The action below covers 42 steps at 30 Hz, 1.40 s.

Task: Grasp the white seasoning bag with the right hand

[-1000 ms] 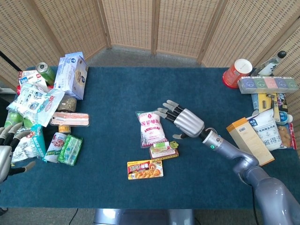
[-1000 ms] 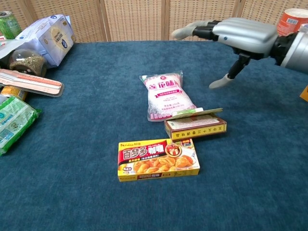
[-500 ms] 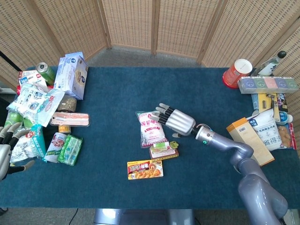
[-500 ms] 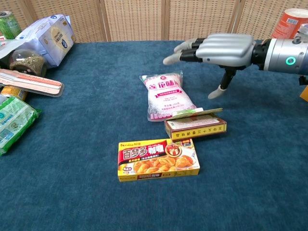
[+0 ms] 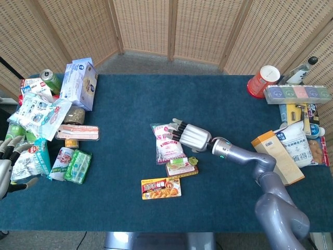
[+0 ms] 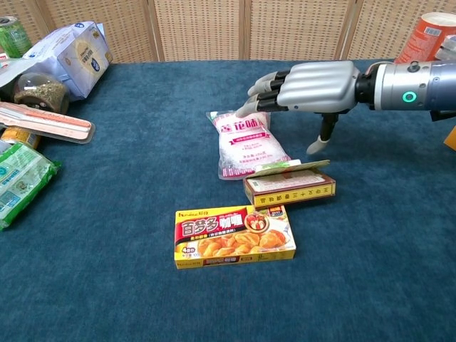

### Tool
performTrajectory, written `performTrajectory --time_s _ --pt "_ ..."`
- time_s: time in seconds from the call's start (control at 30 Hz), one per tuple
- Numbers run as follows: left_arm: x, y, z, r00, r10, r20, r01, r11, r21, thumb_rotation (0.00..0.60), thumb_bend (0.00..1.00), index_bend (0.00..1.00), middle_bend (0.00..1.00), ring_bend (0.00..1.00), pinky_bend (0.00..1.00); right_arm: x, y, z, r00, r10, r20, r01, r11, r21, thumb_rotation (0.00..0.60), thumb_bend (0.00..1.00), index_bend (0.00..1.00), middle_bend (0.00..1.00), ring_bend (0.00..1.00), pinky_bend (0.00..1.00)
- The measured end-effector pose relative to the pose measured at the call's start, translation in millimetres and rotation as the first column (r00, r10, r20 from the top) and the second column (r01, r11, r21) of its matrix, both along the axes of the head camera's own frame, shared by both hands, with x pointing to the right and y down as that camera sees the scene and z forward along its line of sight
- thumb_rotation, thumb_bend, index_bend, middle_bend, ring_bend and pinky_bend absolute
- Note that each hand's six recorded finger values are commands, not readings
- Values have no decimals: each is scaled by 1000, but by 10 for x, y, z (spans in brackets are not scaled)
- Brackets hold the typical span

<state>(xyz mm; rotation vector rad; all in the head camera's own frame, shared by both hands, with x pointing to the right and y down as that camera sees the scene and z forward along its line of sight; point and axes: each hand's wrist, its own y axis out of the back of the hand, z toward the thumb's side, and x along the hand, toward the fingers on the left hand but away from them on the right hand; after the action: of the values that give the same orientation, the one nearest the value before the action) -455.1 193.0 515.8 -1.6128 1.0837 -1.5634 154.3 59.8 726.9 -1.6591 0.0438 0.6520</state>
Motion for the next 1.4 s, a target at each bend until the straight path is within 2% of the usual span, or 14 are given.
performTrajectory --time_s 0.3,0.8,0.87,0.9,0.97,1.0,1.07,1.1,1.4 --pt "-23 -8 0 1000 -8 6 8 1000 2 600 0 219 0 0 0 -175 40 77 995 -81 -53 83 996 21 600 0 0 0 0 0" --pt "-28 -17 26 1000 -11 7 11 1000 -6 600 0 221 0 0 0 -436 118 30 984 -172 -35 174 983 64 600 0 2 0 0 0" --pt "-35 -19 13 1000 -12 8 12 1000 -1 600 0 221 0 0 0 -454 148 15 982 -189 -27 191 979 74 600 0 84 2 0 0" --pt "-37 -19 8 1000 -13 9 13 1000 1 600 0 221 0 0 0 -459 171 10 979 -200 -24 202 976 79 600 0 151 26 0 0" --pt "-38 -18 0 1000 -13 8 13 1000 3 600 0 220 0 0 0 -462 201 -1 978 -209 -13 210 975 79 600 27 311 172 21 34" --pt "-37 -17 -2 1000 -12 8 12 1000 3 600 0 221 0 0 0 -462 225 -9 977 -213 -3 212 974 76 600 44 359 238 43 59" --pt "-34 -15 -5 1000 -11 6 11 1000 3 600 0 221 0 0 0 -454 256 -18 976 -218 8 217 973 73 600 107 501 399 148 162" --pt "-30 -14 -5 1000 -10 6 10 1000 3 600 0 221 0 0 0 -445 273 -22 976 -219 14 217 973 72 600 125 536 446 188 202" --pt "-5 5 -23 1000 -3 1 3 1000 6 600 0 221 0 0 0 -340 247 -47 983 -182 31 179 982 63 600 169 619 579 344 365"
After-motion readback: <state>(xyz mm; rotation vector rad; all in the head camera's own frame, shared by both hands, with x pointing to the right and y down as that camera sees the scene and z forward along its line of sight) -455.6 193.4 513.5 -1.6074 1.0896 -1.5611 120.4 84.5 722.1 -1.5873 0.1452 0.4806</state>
